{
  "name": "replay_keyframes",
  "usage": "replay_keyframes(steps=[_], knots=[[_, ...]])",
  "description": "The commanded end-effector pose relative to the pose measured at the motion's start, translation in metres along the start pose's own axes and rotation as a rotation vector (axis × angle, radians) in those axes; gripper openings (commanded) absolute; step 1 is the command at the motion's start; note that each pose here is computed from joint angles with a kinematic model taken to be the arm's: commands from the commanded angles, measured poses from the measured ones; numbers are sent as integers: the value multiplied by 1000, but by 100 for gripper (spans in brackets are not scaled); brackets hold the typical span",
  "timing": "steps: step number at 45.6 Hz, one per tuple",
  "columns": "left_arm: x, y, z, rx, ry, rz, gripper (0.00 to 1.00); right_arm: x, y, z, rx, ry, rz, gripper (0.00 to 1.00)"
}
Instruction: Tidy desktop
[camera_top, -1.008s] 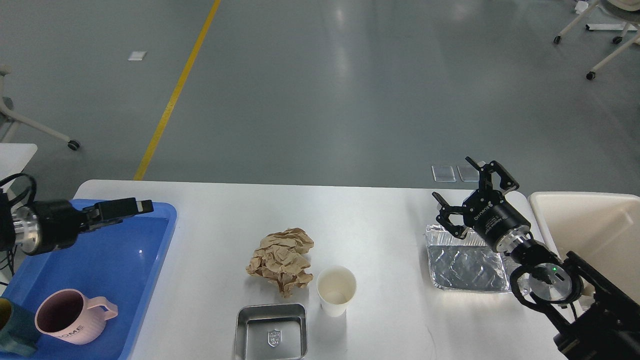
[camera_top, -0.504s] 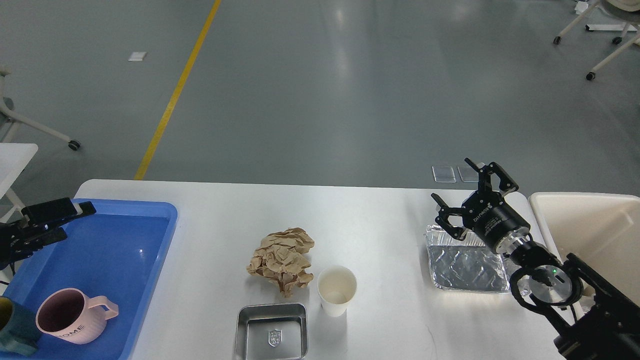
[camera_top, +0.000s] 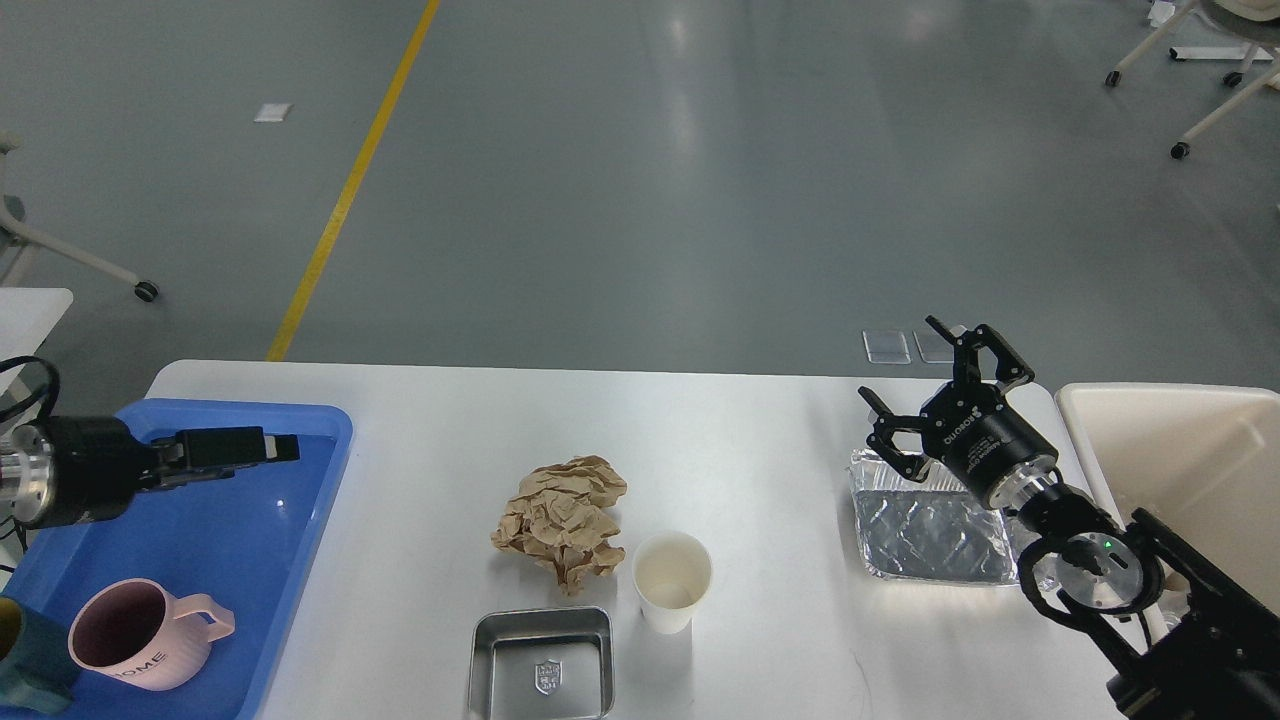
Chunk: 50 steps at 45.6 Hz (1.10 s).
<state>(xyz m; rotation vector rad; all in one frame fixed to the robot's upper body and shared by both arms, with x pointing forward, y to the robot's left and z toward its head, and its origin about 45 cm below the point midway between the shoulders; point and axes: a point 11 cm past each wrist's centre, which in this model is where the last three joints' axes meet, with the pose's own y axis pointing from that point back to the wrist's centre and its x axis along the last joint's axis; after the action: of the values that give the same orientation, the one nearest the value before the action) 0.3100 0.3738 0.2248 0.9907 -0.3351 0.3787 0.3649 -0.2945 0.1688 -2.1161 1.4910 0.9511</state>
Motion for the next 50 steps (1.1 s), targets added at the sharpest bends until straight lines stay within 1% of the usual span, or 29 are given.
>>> replay_keyframes(steps=[1, 7, 12, 20, 25, 31, 43, 50], knots=[[1, -30, 26, -8, -188, -122, 97, 0, 2, 2, -1, -4, 0, 100], [-21, -69, 53, -27, -387, -292, 97, -1, 1, 3, -1, -8, 1, 100], [-52, -96, 60, -34, -545, -434, 97, 0, 3, 3, 2, -10, 5, 100], [-76, -131, 76, -66, -667, -554, 97, 1, 6, 2, 4, -10, 7, 100], [-83, -146, 85, -73, -701, -586, 97, 2, 9, -1, 9, -3, 10, 100], [-82, -154, 86, -58, -728, -599, 97, 1, 13, -5, 25, -8, 7, 100], [-97, -180, 99, -88, -800, -632, 97, -1, 19, -5, 34, -20, 2, 100], [-96, -184, 87, -84, -814, -633, 94, -1, 23, -6, 40, -22, 0, 100]])
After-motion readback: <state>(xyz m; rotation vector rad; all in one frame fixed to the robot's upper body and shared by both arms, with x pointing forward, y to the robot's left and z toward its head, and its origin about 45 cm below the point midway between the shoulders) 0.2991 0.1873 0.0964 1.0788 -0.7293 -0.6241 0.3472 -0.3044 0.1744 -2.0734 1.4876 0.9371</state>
